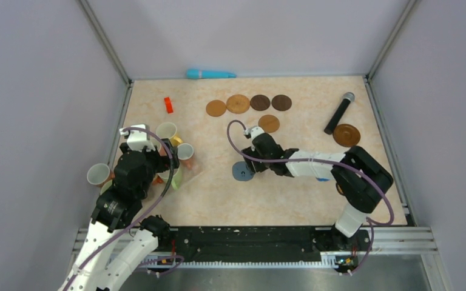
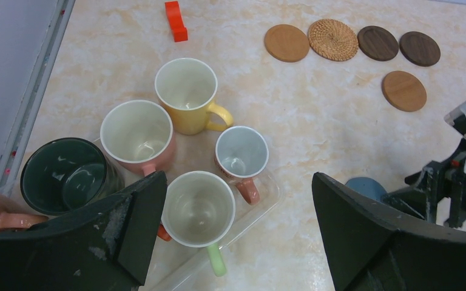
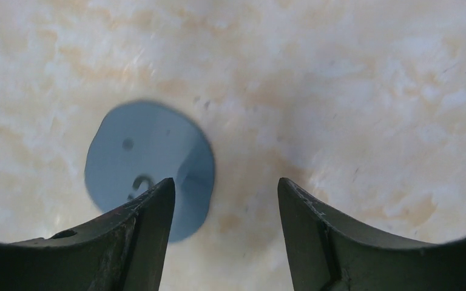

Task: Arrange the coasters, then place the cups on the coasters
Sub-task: Move the coaster to the center of the board.

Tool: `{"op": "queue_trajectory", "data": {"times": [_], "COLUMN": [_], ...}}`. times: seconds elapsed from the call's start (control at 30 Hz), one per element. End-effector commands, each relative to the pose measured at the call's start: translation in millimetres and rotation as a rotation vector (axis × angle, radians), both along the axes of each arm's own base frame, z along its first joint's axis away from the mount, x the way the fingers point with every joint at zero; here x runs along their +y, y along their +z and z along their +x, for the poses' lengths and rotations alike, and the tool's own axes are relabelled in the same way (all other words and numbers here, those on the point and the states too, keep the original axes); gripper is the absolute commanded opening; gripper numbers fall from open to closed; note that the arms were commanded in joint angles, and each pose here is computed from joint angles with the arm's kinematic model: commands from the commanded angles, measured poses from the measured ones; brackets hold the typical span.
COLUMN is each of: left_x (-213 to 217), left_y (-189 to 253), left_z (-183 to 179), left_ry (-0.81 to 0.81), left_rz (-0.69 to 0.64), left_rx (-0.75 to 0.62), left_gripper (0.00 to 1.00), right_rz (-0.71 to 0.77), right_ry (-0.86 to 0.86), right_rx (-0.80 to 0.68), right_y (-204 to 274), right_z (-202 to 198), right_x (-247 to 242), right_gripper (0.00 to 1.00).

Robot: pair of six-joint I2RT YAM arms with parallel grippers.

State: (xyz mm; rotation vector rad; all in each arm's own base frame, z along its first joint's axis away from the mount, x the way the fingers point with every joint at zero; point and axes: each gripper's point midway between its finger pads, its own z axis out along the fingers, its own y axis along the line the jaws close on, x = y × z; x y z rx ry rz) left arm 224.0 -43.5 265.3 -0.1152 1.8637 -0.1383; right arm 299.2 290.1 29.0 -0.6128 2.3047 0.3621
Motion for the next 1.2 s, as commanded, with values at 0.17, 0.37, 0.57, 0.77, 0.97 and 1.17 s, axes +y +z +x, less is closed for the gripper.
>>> {"op": "queue_trajectory", "data": {"times": [0.17, 0.37, 0.57, 0.77, 0.97, 1.17], "left_x": [-1, 0, 1, 2, 2, 1], "left_y": [8, 8, 9, 10, 11, 9], "left_z": [5, 4, 3, 2, 2, 3], "left_ry": [0.008, 0.012, 0.016, 0.019, 0.017, 0.017], "left_rz": [-0.018, -0.018, -0.019, -0.021, -0.023, -0.018], "left_rx": [-0.035, -0.039, -0.043, -0.047, -0.049, -0.042], "left_gripper": [0.94, 0.94, 0.95, 0.94, 0.94, 0.94], "right_rz": [-0.046, -0.091, -0.140, -0.160, -0.189, -0.174], "right_ry": [0.096, 0.069, 0.025, 0.012, -0.037, -0.073], "right_rx": [0.008, 0.005, -0.021, -0.026, -0.040, -0.034], "right_y": [15, 3, -7, -18, -25, -31], "right_z": [-77, -84, -73, -66, -50, -31], "right_x": [7, 7, 3, 8, 4, -3], "right_gripper": [0.78, 0.80, 0.78, 0.73, 0.66, 0.60]}}
